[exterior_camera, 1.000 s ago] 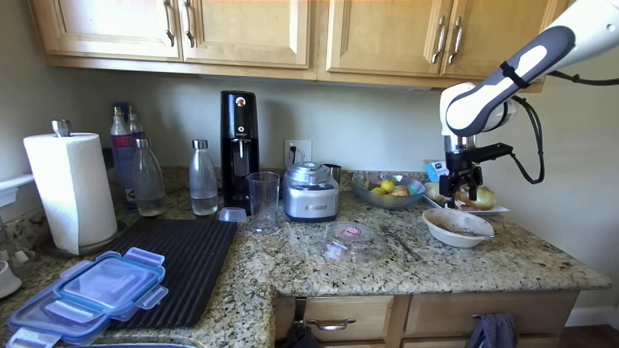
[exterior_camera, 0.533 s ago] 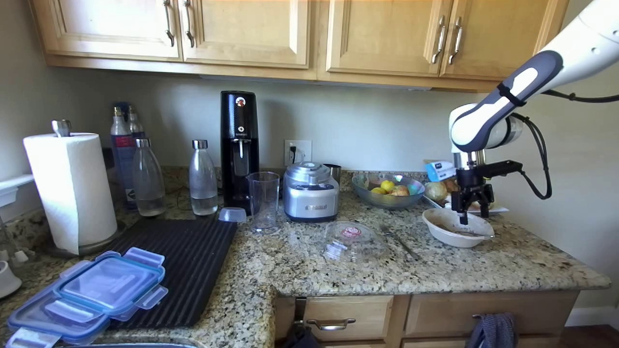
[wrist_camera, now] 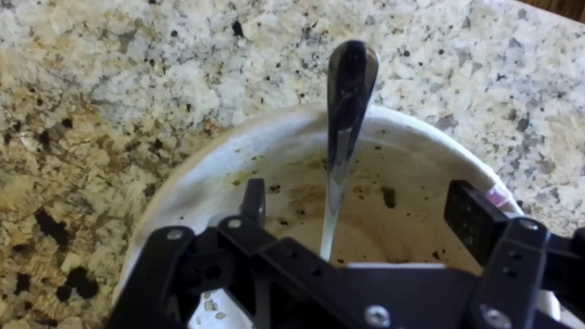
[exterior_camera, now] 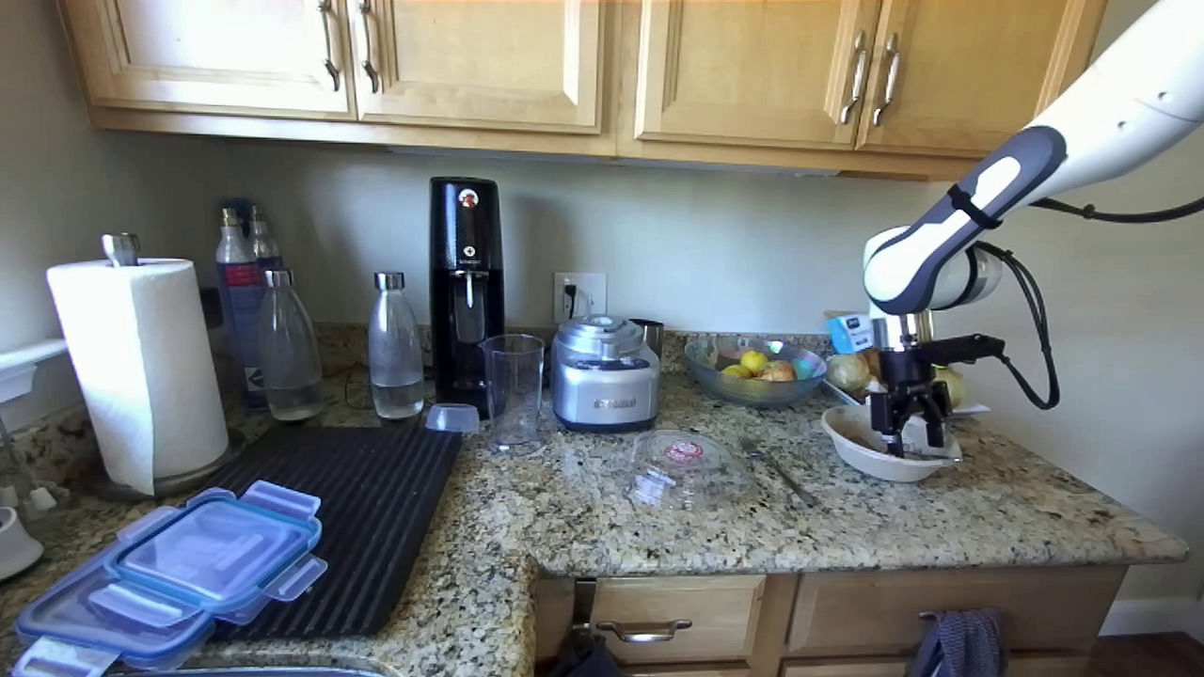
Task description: Pick the forks from the bowl and put it on the counter, then unstack the bowls
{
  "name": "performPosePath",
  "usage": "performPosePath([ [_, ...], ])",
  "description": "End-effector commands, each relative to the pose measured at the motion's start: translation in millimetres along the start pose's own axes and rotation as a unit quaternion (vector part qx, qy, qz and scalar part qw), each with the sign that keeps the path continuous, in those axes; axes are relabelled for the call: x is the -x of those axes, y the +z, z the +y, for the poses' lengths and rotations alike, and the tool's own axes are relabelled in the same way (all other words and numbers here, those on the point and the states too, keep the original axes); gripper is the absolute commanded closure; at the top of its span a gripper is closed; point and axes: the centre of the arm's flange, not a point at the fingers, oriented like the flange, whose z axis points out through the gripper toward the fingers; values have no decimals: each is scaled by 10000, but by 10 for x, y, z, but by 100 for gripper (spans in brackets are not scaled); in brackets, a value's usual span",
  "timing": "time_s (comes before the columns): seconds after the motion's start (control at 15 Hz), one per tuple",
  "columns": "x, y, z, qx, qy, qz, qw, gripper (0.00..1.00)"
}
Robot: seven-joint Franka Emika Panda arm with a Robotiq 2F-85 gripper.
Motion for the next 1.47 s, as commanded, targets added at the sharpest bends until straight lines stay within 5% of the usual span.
performPosePath([
  [0.0,-33,108,129,-84,-10,-221,9997,0],
  [0.27,-55,151,194,-153,43,-212,9996,4],
  [0.4,-71,145,197,-173,26,-195,9997,29],
  [1.07,-61,73,180,-326,25,-109,9994,91],
  [1.27,-29,50,177,-364,57,-90,9993,97],
  [1.4,12,9,161,-361,65,-53,9993,93],
])
